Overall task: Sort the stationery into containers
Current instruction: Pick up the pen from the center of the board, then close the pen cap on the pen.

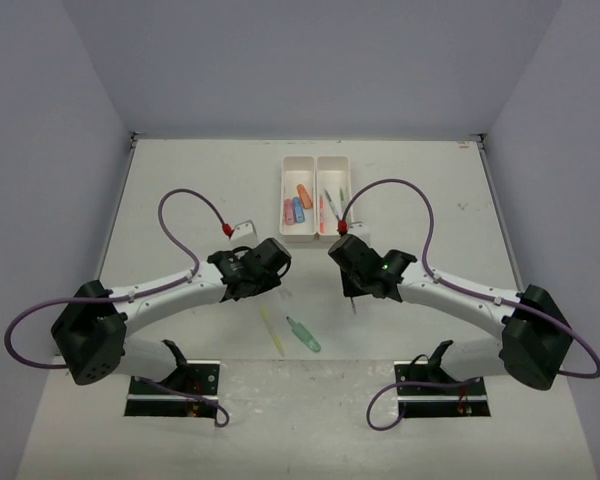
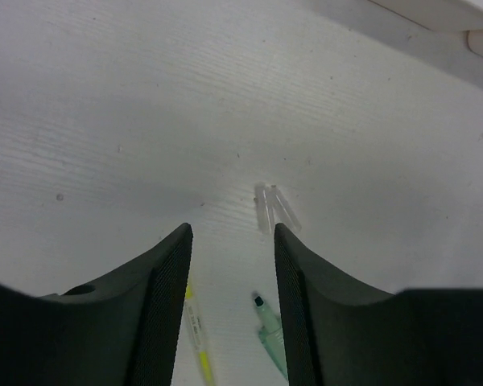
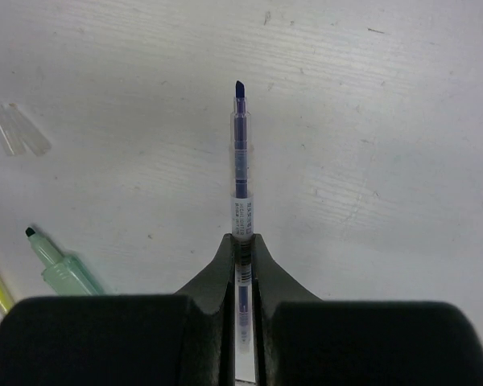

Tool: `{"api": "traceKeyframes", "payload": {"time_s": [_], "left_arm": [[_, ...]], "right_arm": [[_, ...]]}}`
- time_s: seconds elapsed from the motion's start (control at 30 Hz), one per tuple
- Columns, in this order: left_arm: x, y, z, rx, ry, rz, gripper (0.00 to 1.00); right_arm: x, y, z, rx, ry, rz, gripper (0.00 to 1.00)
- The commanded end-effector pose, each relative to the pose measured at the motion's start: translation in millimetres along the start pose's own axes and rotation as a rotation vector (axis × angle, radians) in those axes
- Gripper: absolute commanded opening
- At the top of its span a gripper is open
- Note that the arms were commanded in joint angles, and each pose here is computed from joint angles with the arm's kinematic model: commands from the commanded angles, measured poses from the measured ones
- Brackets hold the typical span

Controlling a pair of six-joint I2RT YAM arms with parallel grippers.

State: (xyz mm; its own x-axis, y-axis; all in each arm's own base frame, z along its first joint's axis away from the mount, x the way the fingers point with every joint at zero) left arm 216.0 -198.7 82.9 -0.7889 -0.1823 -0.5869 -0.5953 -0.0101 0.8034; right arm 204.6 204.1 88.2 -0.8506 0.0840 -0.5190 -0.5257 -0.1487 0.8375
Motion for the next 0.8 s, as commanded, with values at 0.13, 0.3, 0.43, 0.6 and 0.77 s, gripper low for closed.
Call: {"api": "traceKeyframes", "payload": {"time_s": [0.13, 0.3, 0.43, 0.6, 0.77], "left_arm": [[13, -23, -24, 0.025, -0.014, 0.05, 0.29], [16, -29, -34, 0.045, -0.04, 0.06, 0.26], [17, -30, -38, 0.057, -0.047, 0.061, 0.25], [17, -30, -43, 0.078, -0.054, 0.056, 0.25], [18, -33, -46, 0.079, -0.064, 0.061, 0.24]], "right_arm": [[2, 3, -7, 0.007, 0.013, -0.009, 0.0], [6, 3, -8, -0.002, 0.023, 0.002, 0.0], [7, 3, -10, -0.001, 0.024, 0.0, 0.0], [7, 1, -11, 0.005, 0.029, 0.002, 0.0], [7, 1, -10, 0.004, 0.033, 0.002, 0.0]]}}
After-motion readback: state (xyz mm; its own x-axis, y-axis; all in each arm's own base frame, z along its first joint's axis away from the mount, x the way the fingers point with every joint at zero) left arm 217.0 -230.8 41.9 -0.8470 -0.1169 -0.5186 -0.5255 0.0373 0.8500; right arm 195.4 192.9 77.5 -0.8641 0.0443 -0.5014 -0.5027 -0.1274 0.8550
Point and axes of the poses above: each gripper's point midway between its finger pads, its own y axis back along the fingers, its own z axis along the line the jaws close on, x = y × z, the point moved 1 cm from there along y, back along the fingers, and after that the axes turned 12 degrees about -y, right-handed, at the moved point
